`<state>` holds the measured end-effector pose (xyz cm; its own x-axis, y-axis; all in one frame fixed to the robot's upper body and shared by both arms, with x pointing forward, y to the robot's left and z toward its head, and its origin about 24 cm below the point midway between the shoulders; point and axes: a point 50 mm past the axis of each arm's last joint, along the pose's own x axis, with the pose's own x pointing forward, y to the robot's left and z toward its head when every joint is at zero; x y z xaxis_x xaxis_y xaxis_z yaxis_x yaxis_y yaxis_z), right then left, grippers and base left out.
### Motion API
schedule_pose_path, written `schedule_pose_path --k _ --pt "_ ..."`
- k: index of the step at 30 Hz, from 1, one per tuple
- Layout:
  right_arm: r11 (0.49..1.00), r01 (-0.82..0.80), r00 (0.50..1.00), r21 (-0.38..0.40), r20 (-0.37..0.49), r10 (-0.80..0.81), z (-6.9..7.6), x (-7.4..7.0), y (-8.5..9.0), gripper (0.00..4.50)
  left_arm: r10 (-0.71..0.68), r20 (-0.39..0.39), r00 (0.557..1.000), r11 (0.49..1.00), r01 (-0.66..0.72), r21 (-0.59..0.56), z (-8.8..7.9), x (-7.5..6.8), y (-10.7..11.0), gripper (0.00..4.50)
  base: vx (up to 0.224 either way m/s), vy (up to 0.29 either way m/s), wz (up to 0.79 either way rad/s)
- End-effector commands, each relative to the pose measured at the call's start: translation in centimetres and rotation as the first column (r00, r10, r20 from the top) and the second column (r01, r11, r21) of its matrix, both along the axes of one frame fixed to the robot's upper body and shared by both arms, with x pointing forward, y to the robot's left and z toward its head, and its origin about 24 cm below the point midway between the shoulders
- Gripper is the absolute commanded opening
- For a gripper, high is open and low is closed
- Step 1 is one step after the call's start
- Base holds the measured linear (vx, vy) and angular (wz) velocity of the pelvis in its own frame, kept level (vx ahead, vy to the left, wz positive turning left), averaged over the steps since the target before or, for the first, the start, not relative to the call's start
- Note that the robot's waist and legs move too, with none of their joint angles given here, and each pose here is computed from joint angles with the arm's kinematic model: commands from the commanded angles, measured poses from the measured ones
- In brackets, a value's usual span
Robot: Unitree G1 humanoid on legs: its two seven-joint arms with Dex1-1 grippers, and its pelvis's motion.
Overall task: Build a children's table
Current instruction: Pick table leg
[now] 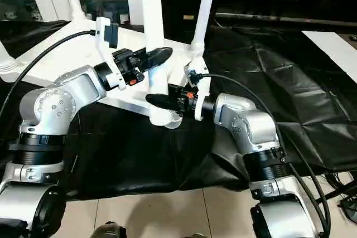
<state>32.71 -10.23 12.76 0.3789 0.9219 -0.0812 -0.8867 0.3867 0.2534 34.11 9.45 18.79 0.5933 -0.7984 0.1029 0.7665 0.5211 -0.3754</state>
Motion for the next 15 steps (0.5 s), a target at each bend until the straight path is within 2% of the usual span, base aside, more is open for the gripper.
schedule_pose_path --k 1,5,7,8,11,15 --pt "1.0 0.004 0.999 -0.012 0.04 -0.003 0.8 0.4 -0.2 1.95 0.015 0.029 0.999 1.0 -0.015 0.001 0.9 0.3 -0.1 1.96 0.0 0.0 0.0" --pt "0.999 0.022 0.997 -0.042 0.07 -0.019 0.7 0.6 -0.3 1.95 -0.002 0.045 0.999 1.0 0.002 -0.017 1.3 0.2 -0.3 1.91 0.0 0.0 0.0" --pt "0.999 0.025 0.997 -0.044 0.072 -0.021 0.7 0.7 -0.3 2.51 -0.005 0.048 0.999 1.0 0.006 -0.016 1.3 0.2 -0.4 1.9 0.0 0.0 0.0" --pt "0.999 0.025 0.997 -0.044 0.072 -0.021 0.7 0.7 -0.3 2.51 -0.005 0.048 0.999 1.0 0.006 -0.016 1.3 0.2 -0.4 1.9 0.0 0.0 0.0" --pt "1.0 0.004 0.998 -0.027 0.061 -0.002 1.0 0.8 -0.3 2.87 -0.043 0.056 0.998 0.999 0.043 0.004 1.2 -0.1 -0.8 1.9 0.0 0.0 0.0" --pt "0.998 -0.035 0.997 -0.051 0.067 0.039 1.4 0.9 -0.4 3.19 -0.095 0.063 0.993 0.995 0.093 0.042 0.9 -0.6 -1.4 1.9 0.0 0.0 0.0"
